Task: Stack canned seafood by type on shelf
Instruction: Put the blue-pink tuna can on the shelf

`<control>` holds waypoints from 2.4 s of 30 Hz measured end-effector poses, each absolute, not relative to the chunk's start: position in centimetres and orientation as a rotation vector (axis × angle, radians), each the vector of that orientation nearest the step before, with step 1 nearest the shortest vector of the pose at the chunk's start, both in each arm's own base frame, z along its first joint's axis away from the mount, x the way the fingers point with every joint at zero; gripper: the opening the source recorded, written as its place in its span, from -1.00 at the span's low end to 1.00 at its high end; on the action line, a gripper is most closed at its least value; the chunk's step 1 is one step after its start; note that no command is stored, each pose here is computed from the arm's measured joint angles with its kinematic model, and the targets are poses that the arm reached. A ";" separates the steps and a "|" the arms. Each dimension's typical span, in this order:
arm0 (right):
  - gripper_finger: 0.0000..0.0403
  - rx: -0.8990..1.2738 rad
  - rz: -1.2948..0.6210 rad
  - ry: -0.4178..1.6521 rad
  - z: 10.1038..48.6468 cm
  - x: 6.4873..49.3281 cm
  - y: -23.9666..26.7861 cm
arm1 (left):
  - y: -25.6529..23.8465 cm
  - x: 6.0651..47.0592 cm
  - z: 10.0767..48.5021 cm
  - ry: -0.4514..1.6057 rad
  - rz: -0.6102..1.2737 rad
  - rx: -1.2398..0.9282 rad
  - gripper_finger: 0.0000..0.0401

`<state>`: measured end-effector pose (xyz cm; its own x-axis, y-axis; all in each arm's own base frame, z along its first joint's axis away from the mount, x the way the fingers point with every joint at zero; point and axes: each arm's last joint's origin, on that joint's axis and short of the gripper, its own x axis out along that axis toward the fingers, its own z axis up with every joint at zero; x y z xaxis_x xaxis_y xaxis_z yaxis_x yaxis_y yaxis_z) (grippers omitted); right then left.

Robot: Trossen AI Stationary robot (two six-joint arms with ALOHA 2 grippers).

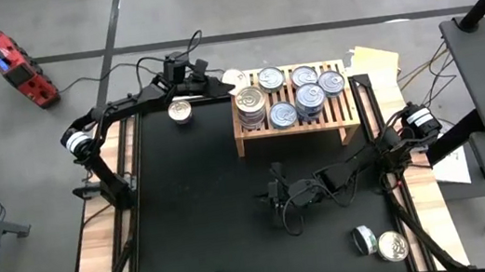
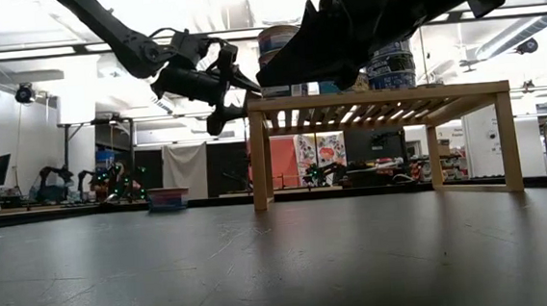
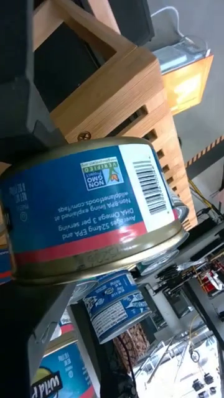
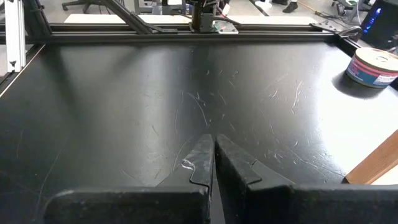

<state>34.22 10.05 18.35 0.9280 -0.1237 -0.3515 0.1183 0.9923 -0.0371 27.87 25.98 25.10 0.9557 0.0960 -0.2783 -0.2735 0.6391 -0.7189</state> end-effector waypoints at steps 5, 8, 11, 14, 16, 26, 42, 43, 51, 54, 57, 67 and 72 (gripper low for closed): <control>-0.95 -0.015 -0.124 0.361 18.3 34.2 10.0 | 26.0 27.9 25.1 0.221 0.223 -0.845 0.14; -0.95 -0.016 -0.124 0.361 18.3 34.2 10.0 | 26.0 27.9 25.1 0.221 0.223 -0.844 0.17; -0.95 -0.016 -0.124 0.361 18.3 34.2 10.0 | 26.0 27.9 25.1 0.221 0.223 -0.843 0.22; -0.95 -0.016 -0.124 0.361 18.3 34.2 10.0 | 26.0 27.9 25.1 0.219 0.236 -0.843 0.30; -0.95 -0.016 -0.124 0.361 18.3 34.2 10.0 | 26.1 27.9 25.1 0.219 0.239 -0.842 0.36; -0.95 -0.017 -0.124 0.361 18.3 34.2 10.0 | 26.1 27.9 25.1 0.222 0.236 -0.814 0.53; -0.95 -0.032 -0.121 0.363 18.3 34.2 10.0 | 25.8 28.2 25.3 0.205 0.229 -0.859 0.58; -0.95 -0.032 -0.121 0.363 18.3 34.2 10.0 | 25.8 28.2 25.3 0.202 0.228 -0.857 0.58; -0.95 -0.032 -0.121 0.363 18.3 34.2 10.0 | 25.9 28.3 25.5 0.196 0.238 -0.850 0.58; -0.95 -0.032 -0.121 0.363 18.3 34.2 10.0 | 25.9 28.2 25.5 0.195 0.264 -0.848 0.58; -0.95 -0.032 -0.121 0.363 18.3 34.2 10.0 | 25.8 28.3 25.5 0.199 0.265 -0.849 0.58; -0.95 -0.032 -0.121 0.363 18.3 34.2 10.0 | 25.3 28.8 25.5 0.207 0.241 -0.839 0.58; -0.95 -0.032 -0.121 0.363 18.3 34.2 10.0 | 25.3 28.8 25.5 0.209 0.240 -0.822 0.58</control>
<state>34.22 10.05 18.35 0.9278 -0.1242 -0.3518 0.1127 0.9922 -0.0531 28.77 25.33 25.48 0.9526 0.1294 -0.2755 -0.2905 0.6563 -0.6964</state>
